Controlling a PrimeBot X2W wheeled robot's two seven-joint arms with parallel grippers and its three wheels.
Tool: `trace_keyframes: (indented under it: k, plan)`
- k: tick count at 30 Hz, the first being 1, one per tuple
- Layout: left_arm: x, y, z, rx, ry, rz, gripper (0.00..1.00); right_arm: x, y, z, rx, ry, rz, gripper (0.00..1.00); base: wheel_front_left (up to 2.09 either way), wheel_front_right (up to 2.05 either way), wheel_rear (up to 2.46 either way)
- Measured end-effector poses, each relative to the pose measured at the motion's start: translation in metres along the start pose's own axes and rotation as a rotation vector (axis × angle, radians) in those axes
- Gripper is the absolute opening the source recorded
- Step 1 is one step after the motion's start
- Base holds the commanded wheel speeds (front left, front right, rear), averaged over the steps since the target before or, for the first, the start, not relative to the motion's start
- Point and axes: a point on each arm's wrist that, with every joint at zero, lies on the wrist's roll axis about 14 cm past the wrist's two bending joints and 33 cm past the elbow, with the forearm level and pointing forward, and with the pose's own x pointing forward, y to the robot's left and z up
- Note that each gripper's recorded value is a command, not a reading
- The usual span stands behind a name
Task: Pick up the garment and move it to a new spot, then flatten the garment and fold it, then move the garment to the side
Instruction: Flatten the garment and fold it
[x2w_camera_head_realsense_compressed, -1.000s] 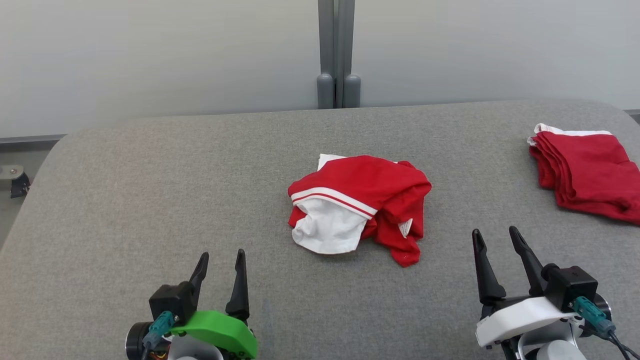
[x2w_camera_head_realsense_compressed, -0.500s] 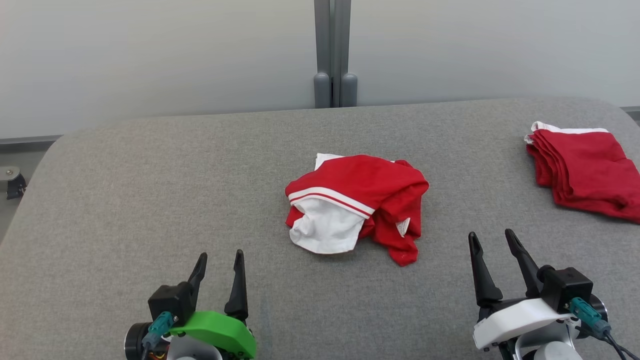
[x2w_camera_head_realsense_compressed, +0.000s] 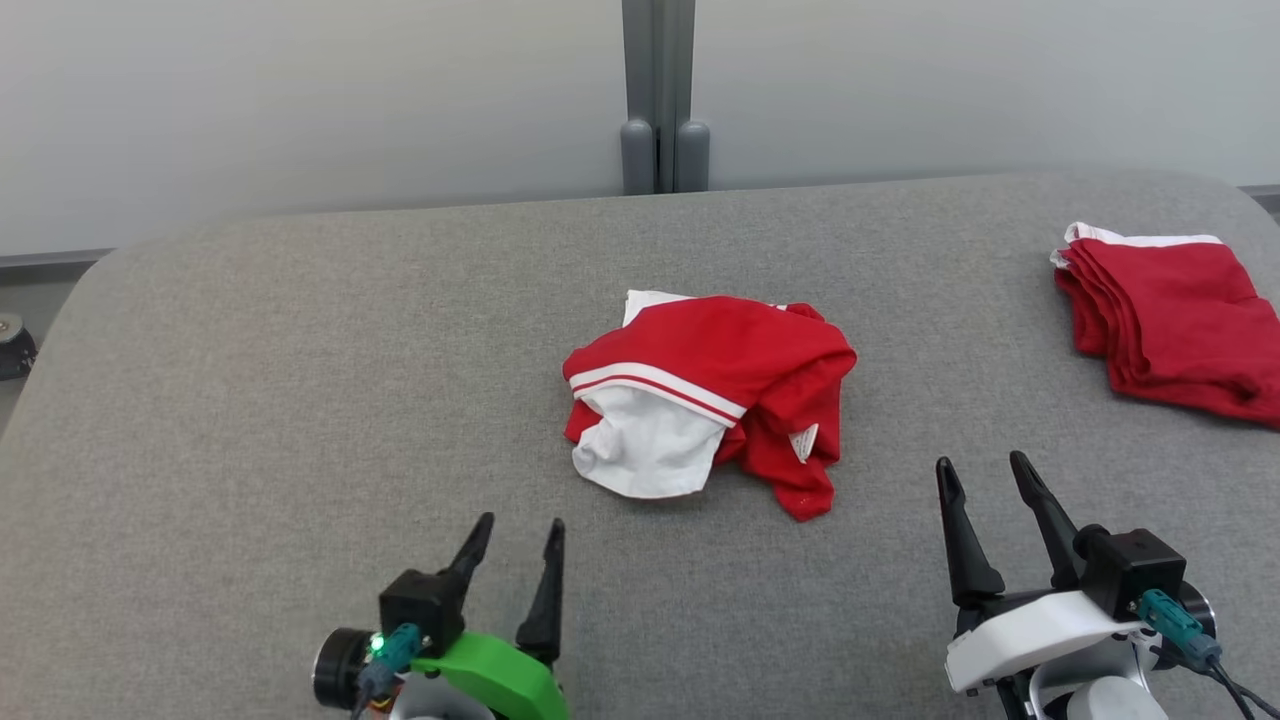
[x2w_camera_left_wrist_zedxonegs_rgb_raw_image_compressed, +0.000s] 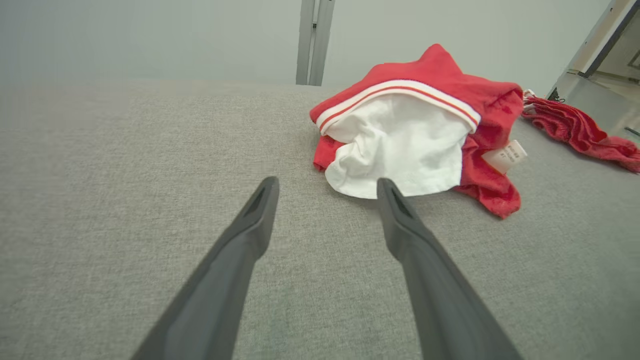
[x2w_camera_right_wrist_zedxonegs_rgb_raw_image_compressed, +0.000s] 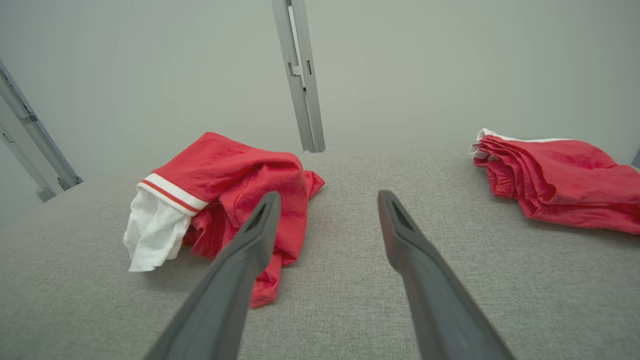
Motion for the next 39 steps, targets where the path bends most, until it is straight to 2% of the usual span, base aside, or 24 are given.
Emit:
trace_keyframes:
  k: [5, 8, 14, 19, 20, 21, 22, 23, 24, 25, 34, 39]
  plan:
    - [0.018, -0.045, -0.009, 0.016, 0.047, -0.166, 1.0, 0.008, -0.004, -0.001, -0.005, 0.002, -0.008, 1.0, 0.0, 0.0, 0.0]
    - [0.03, -0.061, -0.016, 0.028, 0.081, -0.222, 1.0, 0.012, -0.008, -0.003, -0.008, 0.007, -0.017, 1.0, 0.0, 0.0, 0.0]
    - [0.055, -0.075, -0.034, 0.06, 0.158, -0.28, 1.0, 0.017, -0.023, -0.006, -0.015, 0.014, -0.058, 1.0, 0.0, 0.0, 0.0]
    - [0.073, -0.075, -0.052, 0.078, 0.218, -0.269, 1.0, 0.014, -0.04, -0.011, -0.022, 0.033, -0.107, 1.0, 0.0, 0.0, 0.0]
    - [0.075, -0.075, -0.055, 0.076, 0.227, -0.266, 0.97, 0.013, -0.043, -0.012, -0.023, 0.037, -0.114, 1.0, 0.0, 0.0, 0.0]
    - [0.076, -0.075, -0.059, 0.073, 0.24, -0.265, 0.77, 0.011, -0.045, -0.014, -0.024, 0.042, -0.124, 1.0, 0.0, 0.0, 0.0]
    - [0.077, -0.076, -0.063, 0.072, 0.251, -0.266, 0.49, 0.01, -0.048, -0.015, -0.025, 0.047, -0.132, 1.0, 0.0, 0.0, 0.0]
    - [0.077, -0.076, -0.065, 0.069, 0.257, -0.268, 0.36, 0.009, -0.05, -0.016, -0.026, 0.05, -0.139, 1.0, 0.0, 0.0, 0.0]
    - [0.079, -0.076, -0.066, 0.068, 0.259, -0.266, 0.13, 0.008, -0.052, -0.017, -0.026, 0.052, -0.145, 1.0, 0.0, 0.0, 0.0]
    - [0.079, -0.076, -0.066, 0.064, 0.258, -0.263, 0.0, 0.008, -0.054, -0.017, -0.025, 0.052, -0.15, 1.0, 0.0, 0.0, 0.0]
    - [0.079, -0.074, -0.027, 0.051, 0.128, -0.237, 0.0, 0.013, -0.045, -0.01, -0.014, 0.027, -0.122, 1.0, 0.0, 0.0, 0.0]
    - [0.079, -0.065, 0.023, 0.083, -0.021, -0.219, 0.0, 0.012, -0.036, -0.006, -0.004, 0.015, -0.101, 1.0, 0.0, 0.0, 0.0]
